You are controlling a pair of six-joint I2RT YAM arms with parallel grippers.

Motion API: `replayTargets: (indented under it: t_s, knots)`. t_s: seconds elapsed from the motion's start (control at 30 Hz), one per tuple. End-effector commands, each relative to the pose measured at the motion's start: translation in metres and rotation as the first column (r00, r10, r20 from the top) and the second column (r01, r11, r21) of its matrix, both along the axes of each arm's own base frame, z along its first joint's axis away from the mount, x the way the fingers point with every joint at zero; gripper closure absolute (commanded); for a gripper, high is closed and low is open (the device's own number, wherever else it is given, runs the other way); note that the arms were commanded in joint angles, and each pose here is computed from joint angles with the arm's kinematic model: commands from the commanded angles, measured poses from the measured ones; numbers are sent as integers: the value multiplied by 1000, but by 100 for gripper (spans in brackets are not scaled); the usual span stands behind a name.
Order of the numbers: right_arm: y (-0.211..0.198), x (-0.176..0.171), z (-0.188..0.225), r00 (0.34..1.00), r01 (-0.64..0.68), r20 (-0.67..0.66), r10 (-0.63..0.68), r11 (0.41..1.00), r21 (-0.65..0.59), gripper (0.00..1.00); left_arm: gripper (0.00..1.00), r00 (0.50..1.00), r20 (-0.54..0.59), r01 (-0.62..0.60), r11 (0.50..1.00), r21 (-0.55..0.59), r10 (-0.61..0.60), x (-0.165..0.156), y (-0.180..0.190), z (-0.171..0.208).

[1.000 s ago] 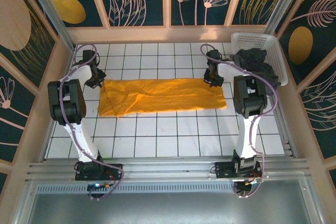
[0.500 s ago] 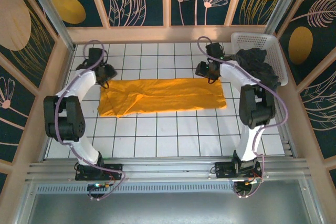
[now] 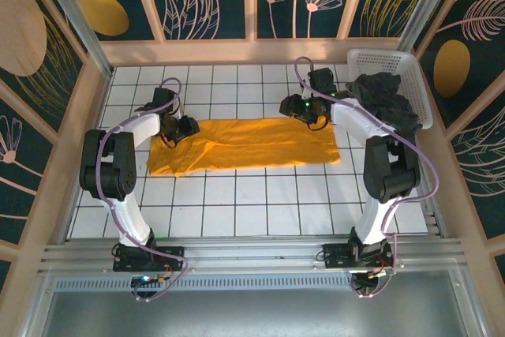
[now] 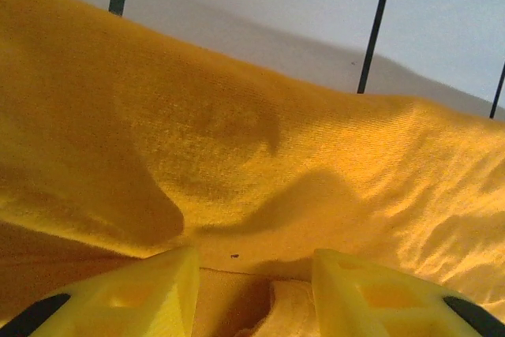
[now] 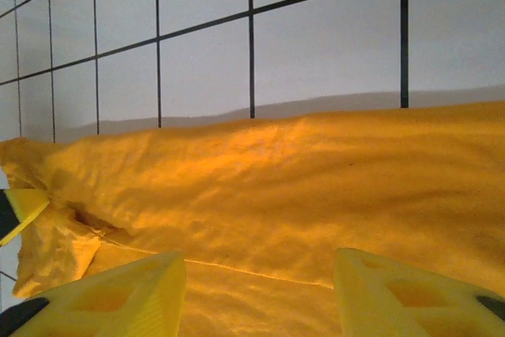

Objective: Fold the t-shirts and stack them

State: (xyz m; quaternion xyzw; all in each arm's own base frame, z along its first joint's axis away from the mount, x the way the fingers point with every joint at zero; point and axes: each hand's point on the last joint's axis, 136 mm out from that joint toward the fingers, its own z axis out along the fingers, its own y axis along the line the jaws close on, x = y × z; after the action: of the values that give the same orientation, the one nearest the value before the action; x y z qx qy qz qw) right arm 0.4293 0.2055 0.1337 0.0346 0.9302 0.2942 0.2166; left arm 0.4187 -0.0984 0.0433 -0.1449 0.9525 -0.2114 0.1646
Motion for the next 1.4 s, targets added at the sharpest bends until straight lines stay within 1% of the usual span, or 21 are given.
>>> replayTargets:
  t_s: [0.0, 0.27, 0.37, 0.4, 0.5, 0.57, 0.6, 0.77, 0.93, 1.17, 1.3, 1.33, 1.37]
  knots:
    - [4, -1, 15, 1000, -2, 31, 1, 999, 35, 47, 58, 998, 18, 64, 998, -21, -64, -1, -12, -4]
    - [4, 1, 9, 1000, 6, 17, -6, 999, 31, 47, 60, 997, 0, 74, 997, -27, -74, -12, -22, -5]
    - [6, 3, 9, 1000, 3, 14, -4, 999, 37, 47, 65, 997, -16, 78, 997, -21, -78, -14, -22, -10]
    - [6, 3, 9, 1000, 3, 16, -4, 999, 38, 47, 68, 997, -16, 79, 997, -23, -79, -15, -22, -9]
    - [5, 5, 11, 1000, 6, 21, -7, 999, 32, 47, 82, 997, -15, 79, 996, -29, -80, -17, -24, -4]
    - [4, 5, 11, 1000, 9, 22, -9, 1000, 28, 48, 97, 996, -24, 80, 996, -43, -81, -23, -27, 0]
    - [4, 5, 11, 1000, 10, 24, -11, 1000, 26, 47, 100, 996, -33, 80, 995, -52, -82, -27, -29, 0]
    - [0, 5, 10, 1000, 20, 23, -21, 1000, 19, 48, 100, 993, -77, 78, 990, -121, -88, -50, -42, 5]
    - [-1, 3, 7, 1000, 22, 16, -22, 1000, 16, 48, 100, 993, -95, 56, 983, -172, -73, -62, -55, 18]
    - [-3, 0, 3, 1000, 21, 9, -22, 1000, 16, 49, 100, 980, -192, -1, 973, -229, -44, -82, -79, 12]
    - [-5, -4, -2, 1000, 25, 0, -25, 1000, 11, 49, 100, 968, -252, -54, 972, -228, -6, -94, -86, 3]
    - [-6, -5, -3, 1000, 26, -2, -26, 1000, 11, 49, 98, 966, -260, -59, 973, -224, -1, -96, -87, 1]
    - [-6, -7, -4, 1000, 25, -3, -25, 1000, 11, 49, 88, 964, -267, -63, 975, -215, 3, -99, -87, -1]
